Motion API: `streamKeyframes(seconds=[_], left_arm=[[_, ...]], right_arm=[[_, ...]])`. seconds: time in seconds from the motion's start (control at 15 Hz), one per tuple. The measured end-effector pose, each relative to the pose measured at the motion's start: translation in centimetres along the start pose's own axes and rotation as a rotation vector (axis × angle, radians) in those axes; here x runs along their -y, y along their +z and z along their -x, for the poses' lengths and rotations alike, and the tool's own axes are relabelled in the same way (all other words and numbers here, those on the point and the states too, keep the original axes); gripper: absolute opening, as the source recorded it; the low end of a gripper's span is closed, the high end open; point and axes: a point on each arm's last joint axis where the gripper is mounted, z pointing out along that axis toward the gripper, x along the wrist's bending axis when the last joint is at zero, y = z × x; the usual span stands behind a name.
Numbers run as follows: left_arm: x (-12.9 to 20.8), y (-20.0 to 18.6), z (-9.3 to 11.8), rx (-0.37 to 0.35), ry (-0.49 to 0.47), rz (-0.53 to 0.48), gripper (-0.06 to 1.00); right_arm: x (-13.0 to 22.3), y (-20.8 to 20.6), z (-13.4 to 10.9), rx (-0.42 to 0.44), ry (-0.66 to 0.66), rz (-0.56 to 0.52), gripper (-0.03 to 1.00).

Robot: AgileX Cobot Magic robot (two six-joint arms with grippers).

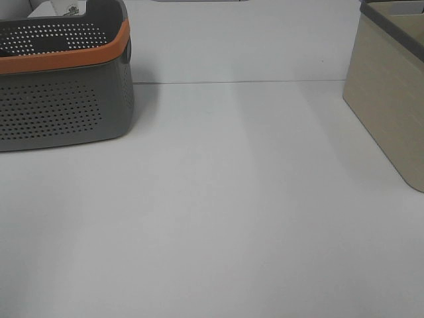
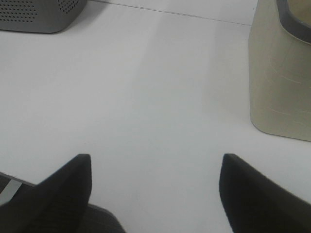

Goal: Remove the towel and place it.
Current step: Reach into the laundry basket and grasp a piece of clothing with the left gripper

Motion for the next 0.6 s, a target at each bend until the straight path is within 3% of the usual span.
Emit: streamKeyframes(seconds=[0.4, 0.6], left_arm=[[-4.6, 3.0, 0.0, -0.009, -0.003, -0.068, 0.74], [-7.2, 5.1, -0.3, -0.047, -0.017, -0.110, 0.74]], right_arm=[[0.0, 0.0, 0.0, 0.000, 0.000, 0.000, 0.72], [0.0, 0.0, 0.0, 0.000, 0.000, 0.000, 0.72]])
